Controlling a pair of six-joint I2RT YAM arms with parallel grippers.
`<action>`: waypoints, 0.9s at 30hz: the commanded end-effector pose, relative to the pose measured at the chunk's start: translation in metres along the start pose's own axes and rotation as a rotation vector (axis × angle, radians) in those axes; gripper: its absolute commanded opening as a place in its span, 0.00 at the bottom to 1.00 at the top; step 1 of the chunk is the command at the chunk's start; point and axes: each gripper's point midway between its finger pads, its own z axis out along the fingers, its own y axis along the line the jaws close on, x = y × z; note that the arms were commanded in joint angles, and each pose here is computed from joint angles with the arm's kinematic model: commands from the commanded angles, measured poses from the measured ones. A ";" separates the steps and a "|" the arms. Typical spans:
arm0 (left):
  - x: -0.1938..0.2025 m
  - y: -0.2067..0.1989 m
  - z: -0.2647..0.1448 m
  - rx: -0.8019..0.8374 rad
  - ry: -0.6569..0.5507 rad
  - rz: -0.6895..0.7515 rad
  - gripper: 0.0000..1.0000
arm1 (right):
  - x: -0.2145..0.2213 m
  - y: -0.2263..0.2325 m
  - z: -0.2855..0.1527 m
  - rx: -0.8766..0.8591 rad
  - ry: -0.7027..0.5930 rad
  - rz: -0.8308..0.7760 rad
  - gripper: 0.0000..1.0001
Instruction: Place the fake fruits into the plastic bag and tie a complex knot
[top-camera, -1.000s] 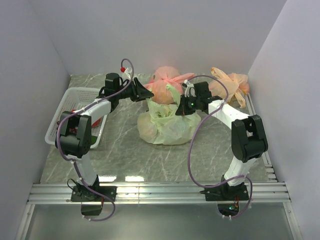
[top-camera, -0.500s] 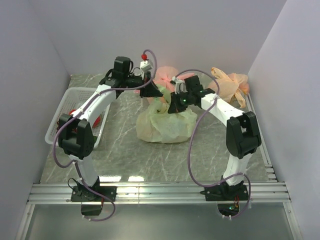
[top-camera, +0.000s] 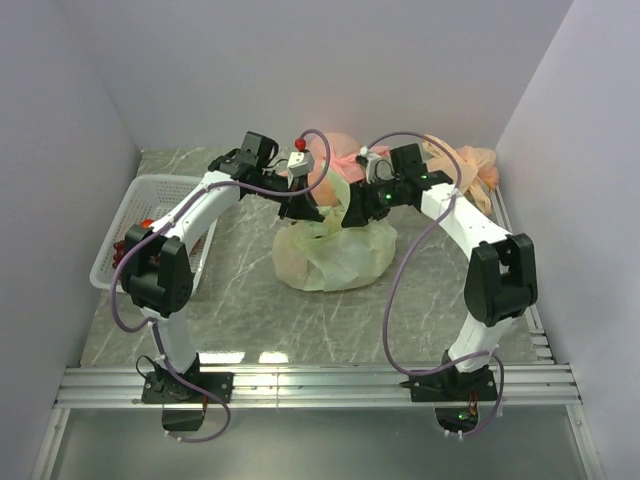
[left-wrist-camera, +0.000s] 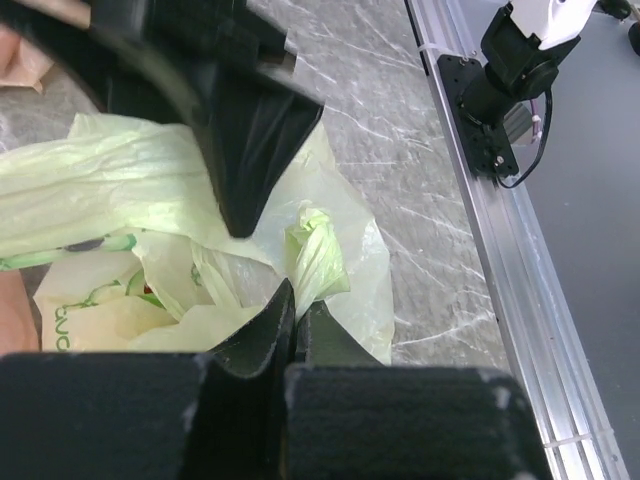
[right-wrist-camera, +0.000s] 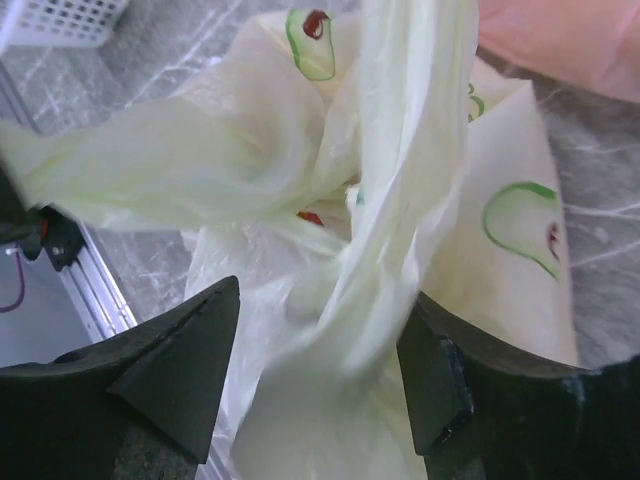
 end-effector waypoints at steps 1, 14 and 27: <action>-0.025 -0.007 -0.007 -0.005 -0.031 0.098 0.00 | -0.015 0.019 -0.026 -0.039 -0.059 -0.052 0.71; -0.049 -0.004 -0.005 0.011 -0.079 0.119 0.00 | -0.031 -0.024 -0.015 0.075 -0.124 -0.017 0.68; -0.085 0.006 0.007 0.049 -0.177 0.134 0.01 | -0.051 0.022 -0.012 -0.152 -0.213 -0.237 0.00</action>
